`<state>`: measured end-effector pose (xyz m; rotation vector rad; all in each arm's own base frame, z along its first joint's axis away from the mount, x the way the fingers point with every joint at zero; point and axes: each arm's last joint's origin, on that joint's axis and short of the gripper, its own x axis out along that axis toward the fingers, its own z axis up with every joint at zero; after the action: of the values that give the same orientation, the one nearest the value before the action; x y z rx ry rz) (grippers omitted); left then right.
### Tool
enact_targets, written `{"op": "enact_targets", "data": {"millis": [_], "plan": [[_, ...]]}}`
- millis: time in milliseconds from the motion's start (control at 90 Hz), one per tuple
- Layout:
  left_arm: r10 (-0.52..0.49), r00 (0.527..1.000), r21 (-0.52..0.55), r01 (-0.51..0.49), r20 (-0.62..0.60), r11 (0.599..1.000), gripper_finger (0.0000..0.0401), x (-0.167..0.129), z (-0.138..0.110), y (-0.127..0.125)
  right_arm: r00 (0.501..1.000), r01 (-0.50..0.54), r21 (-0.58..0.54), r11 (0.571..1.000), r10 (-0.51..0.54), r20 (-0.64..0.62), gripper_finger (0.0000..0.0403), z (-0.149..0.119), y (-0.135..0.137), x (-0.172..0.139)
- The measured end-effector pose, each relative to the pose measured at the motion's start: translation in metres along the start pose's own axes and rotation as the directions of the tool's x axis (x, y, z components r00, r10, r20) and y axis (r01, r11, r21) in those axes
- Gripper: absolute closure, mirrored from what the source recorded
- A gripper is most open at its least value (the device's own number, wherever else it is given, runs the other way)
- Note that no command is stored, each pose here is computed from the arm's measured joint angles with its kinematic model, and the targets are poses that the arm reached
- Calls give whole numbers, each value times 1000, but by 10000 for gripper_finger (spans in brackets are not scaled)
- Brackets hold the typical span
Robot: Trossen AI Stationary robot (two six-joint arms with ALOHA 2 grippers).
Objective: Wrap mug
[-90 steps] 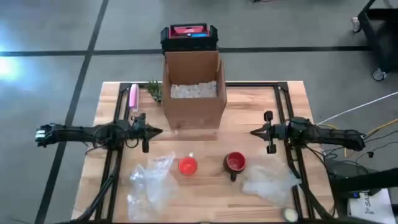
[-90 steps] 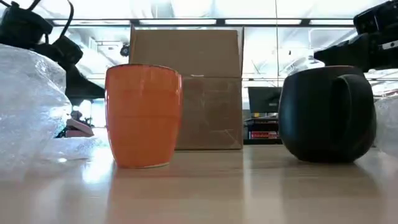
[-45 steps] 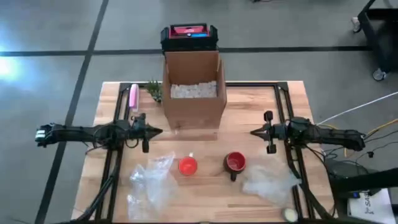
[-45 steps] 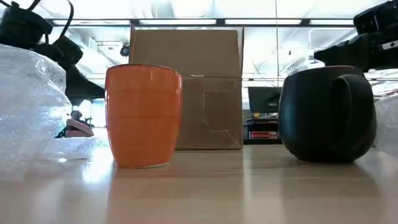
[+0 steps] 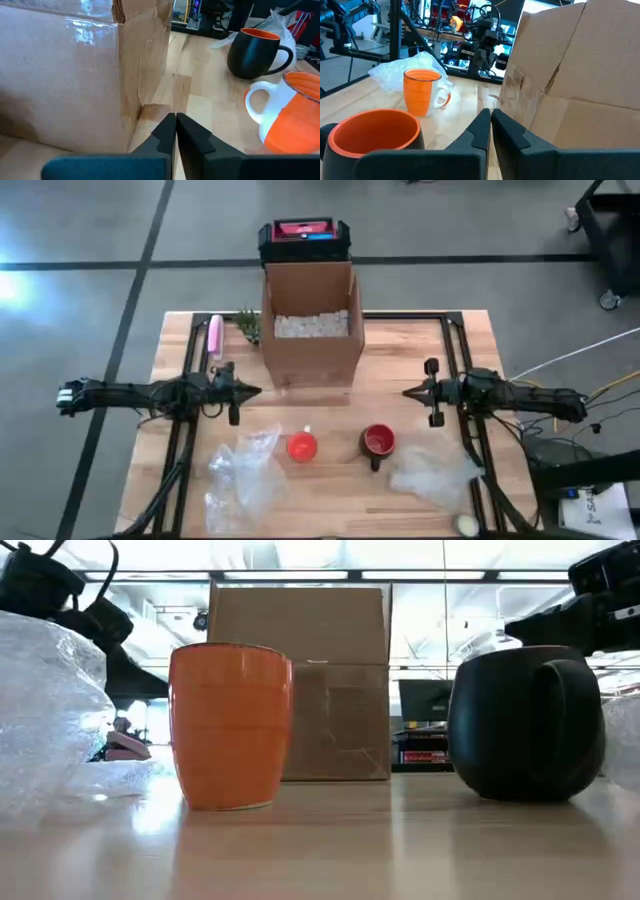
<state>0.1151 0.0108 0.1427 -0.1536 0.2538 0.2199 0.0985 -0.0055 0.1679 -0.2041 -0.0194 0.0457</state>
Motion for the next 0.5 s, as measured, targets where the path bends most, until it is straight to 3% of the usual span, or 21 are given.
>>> {"op": "enact_targets", "data": {"millis": [278, 500], "plan": [[0, 1000, 0, 0, 2, 1000, 401, 0, 0, 0, 1000, 0, -21, 1000, 0, 1, 400, 0, 0, 0], [-12, 997, -42, 15, 73, 999, 401, 0, 7, -1, 1000, -4, 3, 1000, 4, 5, 400, 0, 0, 0]]}}
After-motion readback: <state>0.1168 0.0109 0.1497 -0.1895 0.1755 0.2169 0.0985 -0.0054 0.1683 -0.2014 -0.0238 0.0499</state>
